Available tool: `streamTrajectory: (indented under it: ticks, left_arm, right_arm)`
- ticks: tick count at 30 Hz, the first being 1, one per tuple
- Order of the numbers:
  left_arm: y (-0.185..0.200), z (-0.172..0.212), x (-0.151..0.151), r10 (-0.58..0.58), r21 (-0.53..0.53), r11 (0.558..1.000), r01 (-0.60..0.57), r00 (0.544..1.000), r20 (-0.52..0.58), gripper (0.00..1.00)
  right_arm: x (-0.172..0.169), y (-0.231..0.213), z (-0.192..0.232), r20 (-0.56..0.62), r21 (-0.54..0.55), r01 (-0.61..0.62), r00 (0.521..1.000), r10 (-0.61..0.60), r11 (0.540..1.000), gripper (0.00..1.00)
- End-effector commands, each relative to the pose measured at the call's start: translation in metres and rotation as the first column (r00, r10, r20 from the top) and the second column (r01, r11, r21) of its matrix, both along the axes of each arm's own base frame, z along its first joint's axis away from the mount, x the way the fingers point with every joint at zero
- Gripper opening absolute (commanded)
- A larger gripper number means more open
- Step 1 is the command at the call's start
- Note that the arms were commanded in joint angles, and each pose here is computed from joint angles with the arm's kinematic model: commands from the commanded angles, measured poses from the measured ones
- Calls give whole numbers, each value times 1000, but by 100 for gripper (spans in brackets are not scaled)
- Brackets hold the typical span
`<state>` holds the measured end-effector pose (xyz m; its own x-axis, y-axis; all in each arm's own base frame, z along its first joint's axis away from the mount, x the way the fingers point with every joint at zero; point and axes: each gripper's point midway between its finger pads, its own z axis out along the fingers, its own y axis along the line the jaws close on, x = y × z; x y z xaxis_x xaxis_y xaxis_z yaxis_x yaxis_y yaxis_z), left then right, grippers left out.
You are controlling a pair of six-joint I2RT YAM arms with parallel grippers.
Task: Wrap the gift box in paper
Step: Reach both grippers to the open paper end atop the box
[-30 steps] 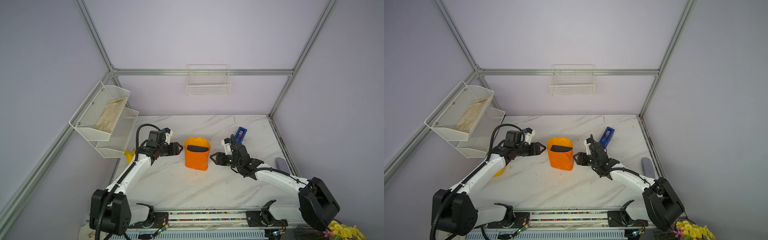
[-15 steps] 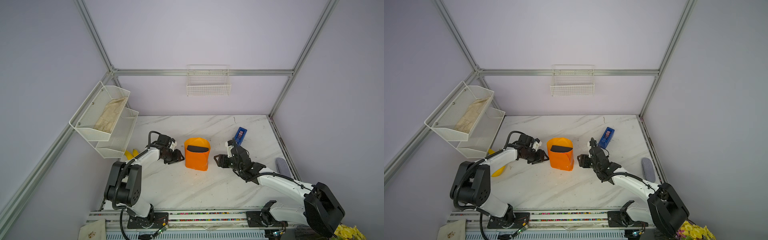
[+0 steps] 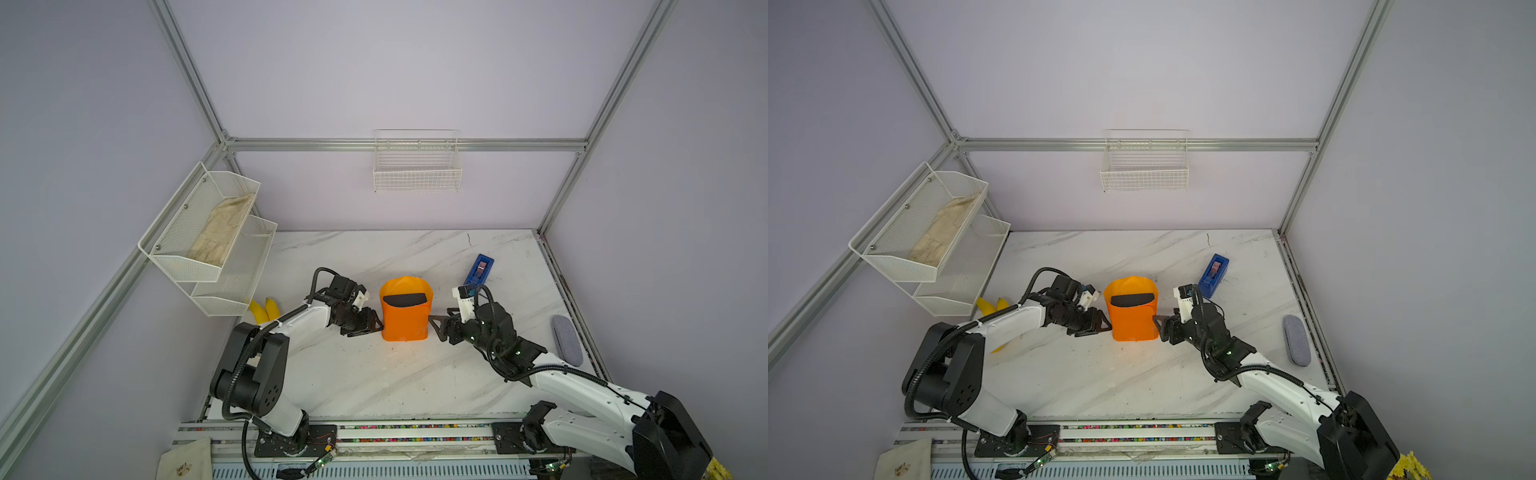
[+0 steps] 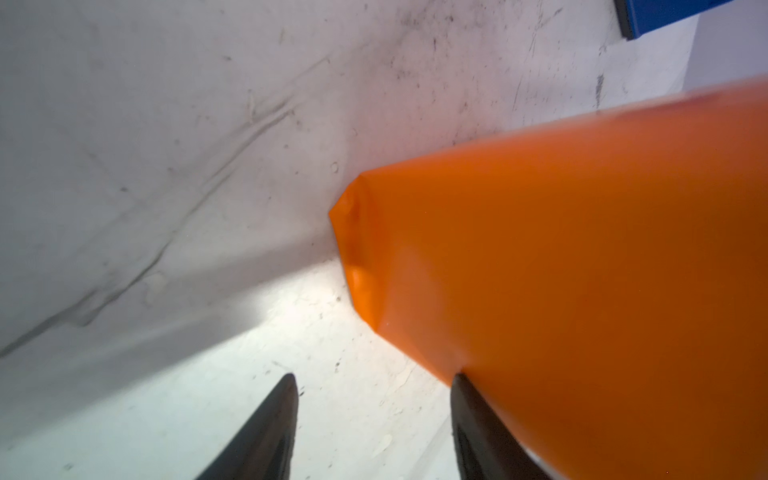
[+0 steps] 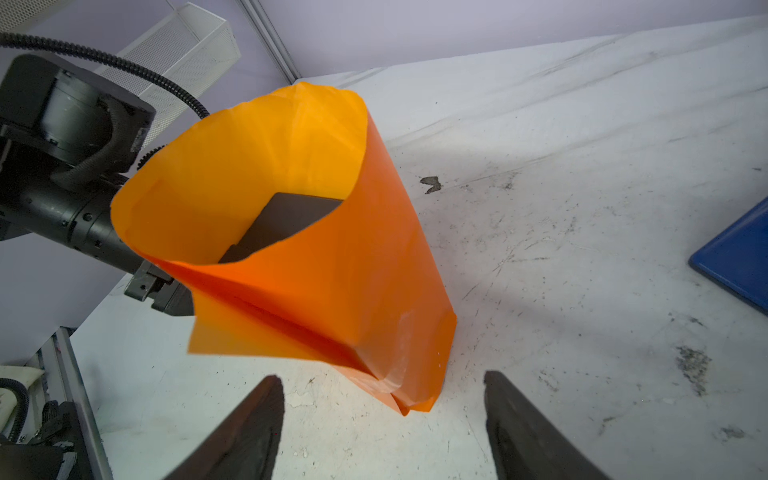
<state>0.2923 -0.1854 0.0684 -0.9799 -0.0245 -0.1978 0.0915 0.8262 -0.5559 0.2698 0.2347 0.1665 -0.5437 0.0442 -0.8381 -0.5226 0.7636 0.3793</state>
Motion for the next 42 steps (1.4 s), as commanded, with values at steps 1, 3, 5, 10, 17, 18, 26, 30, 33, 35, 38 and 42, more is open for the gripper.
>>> streamTrajectory:
  ticks: [1, 3, 5, 10, 17, 18, 26, 30, 33, 35, 38, 42]
  left_arm:
    - [14, 14, 3, 37, 56, 997, -44, 992, 120, 65]
    - [14, 30, 3, 14, 48, 999, -23, 983, 182, 71]
    - [10, 41, 0, -16, 34, 999, 9, 975, 223, 74]
    - [-12, 58, -7, -122, 34, 993, 117, 945, 303, 75]
    - [-25, 70, -6, -147, 44, 989, 140, 928, 342, 75]
    - [-25, 72, -6, -143, 41, 990, 138, 926, 349, 75]
    - [-22, 97, -5, -105, 20, 994, 107, 903, 417, 75]
    - [-28, 107, -9, -95, -9, 994, 110, 896, 434, 76]
    - [-33, 111, -12, -79, -30, 994, 103, 893, 443, 77]
    - [-36, 112, -13, -56, -44, 995, 84, 893, 446, 78]
    - [-41, 109, -10, -31, -40, 998, 55, 890, 454, 78]
    - [-46, 106, -2, 14, -39, 999, 4, 891, 454, 77]
  right_arm:
    - [-3, 8, -2, 36, -9, -58, 998, 58, 998, 77]
    - [-3, 12, -3, 38, -12, -79, 996, 80, 997, 77]
    - [-5, 18, -1, 57, -5, -117, 992, 117, 993, 77]
    - [3, 29, 3, 99, -17, -148, 984, 149, 989, 78]
    - [24, 36, 19, 135, -20, -112, 984, 114, 994, 78]
    - [25, 36, 20, 137, -20, -108, 985, 109, 994, 78]
    - [39, 34, 19, 128, -52, -48, 990, 54, 998, 78]
    - [43, 33, 11, 104, -63, -27, 994, 33, 998, 77]
    - [45, 33, 5, 81, -62, -19, 996, 24, 998, 77]
    - [46, 35, 3, 67, -56, -17, 998, 21, 998, 77]
    - [48, 36, -1, 49, -55, -12, 999, 15, 998, 76]
    - [48, 38, -3, 33, -53, -18, 999, 19, 998, 75]
